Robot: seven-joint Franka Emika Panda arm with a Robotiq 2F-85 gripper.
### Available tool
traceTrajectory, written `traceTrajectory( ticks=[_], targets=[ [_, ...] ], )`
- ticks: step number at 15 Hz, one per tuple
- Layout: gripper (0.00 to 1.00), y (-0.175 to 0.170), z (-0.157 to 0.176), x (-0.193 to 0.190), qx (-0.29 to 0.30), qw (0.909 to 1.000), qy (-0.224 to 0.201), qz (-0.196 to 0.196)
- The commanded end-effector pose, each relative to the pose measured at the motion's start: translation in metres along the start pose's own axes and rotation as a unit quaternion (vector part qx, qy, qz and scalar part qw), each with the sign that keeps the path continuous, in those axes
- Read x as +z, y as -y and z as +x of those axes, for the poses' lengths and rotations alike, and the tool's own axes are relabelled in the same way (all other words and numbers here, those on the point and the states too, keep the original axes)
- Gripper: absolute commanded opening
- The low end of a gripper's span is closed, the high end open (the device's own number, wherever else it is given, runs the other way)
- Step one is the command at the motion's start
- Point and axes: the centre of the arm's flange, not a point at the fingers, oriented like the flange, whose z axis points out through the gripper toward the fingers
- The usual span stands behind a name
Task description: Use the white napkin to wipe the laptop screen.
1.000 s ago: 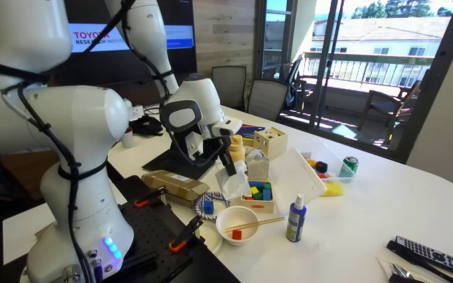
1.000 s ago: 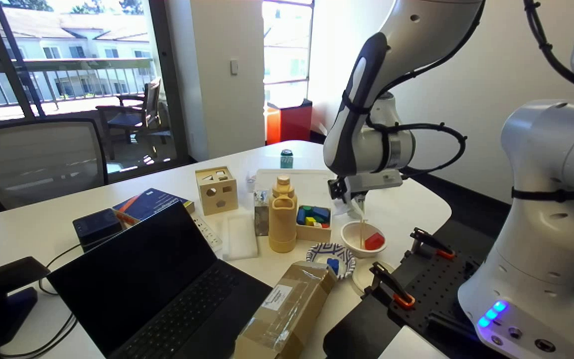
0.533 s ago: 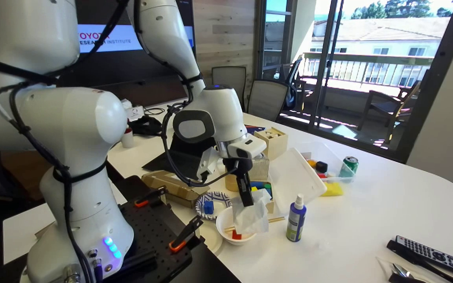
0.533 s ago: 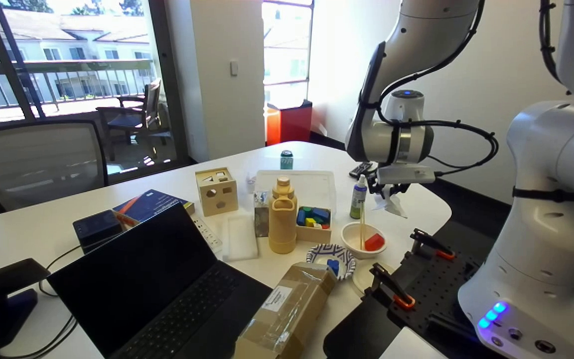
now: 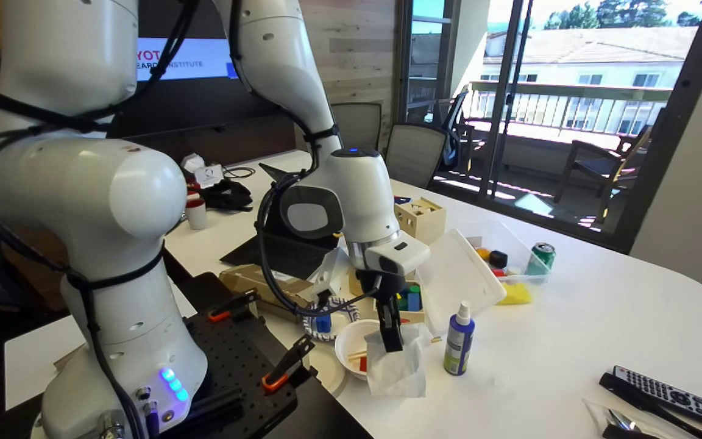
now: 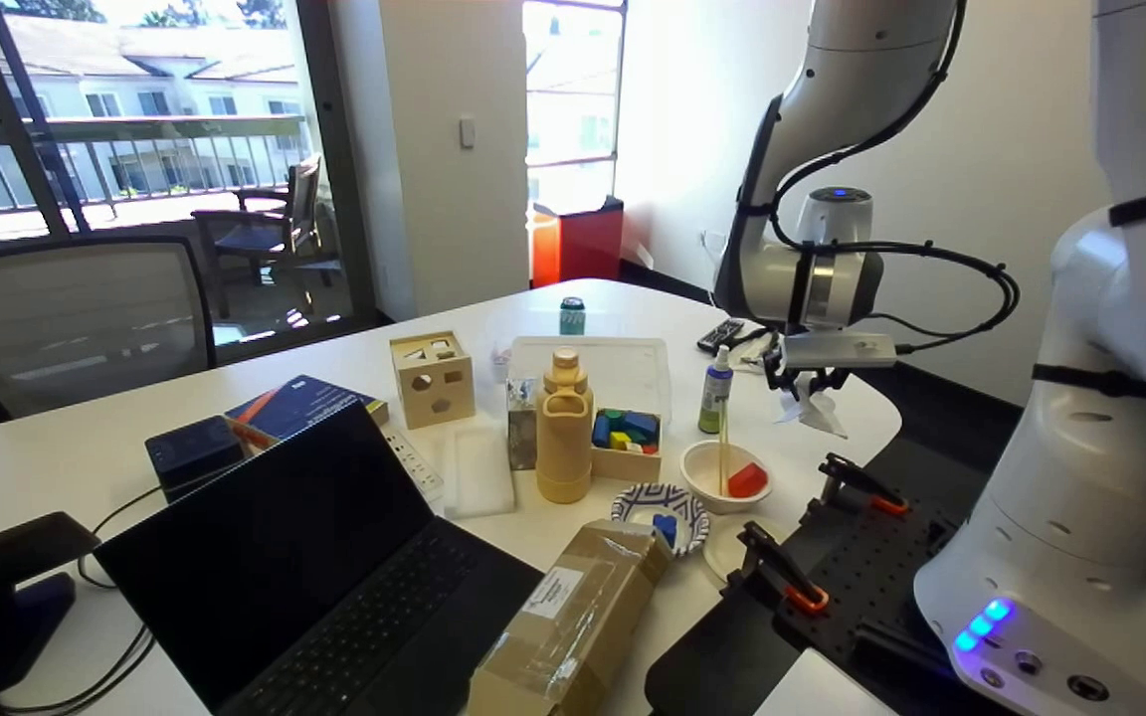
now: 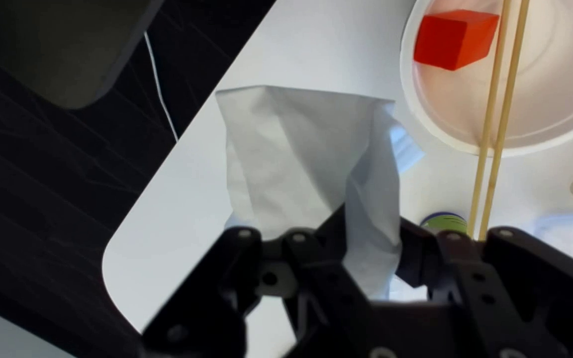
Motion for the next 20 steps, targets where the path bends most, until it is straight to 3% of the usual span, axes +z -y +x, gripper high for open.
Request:
traceTrajectory(
  ticks=[1, 7, 14, 15, 17, 20],
  targets=[
    [0.03, -0.003, 0.014, 0.065, -0.001, 0.9994, -0.006, 0.033],
    [0.03, 0.009, 0.052, 0.095, -0.005, 0.9974, 0.006, 0.071],
    [0.03, 0.003, 0.055, 0.136, -0.026, 0.9957, 0.007, 0.088],
    [0.36, 0.002, 0.054, 0.135, -0.027, 0.9955, 0.003, 0.091],
    [0.44, 0.003, 0.051, 0.136, -0.032, 0.9955, -0.006, 0.089],
    [0.65, 0.005, 0.047, 0.133, -0.042, 0.9952, -0.021, 0.086]
  ],
)
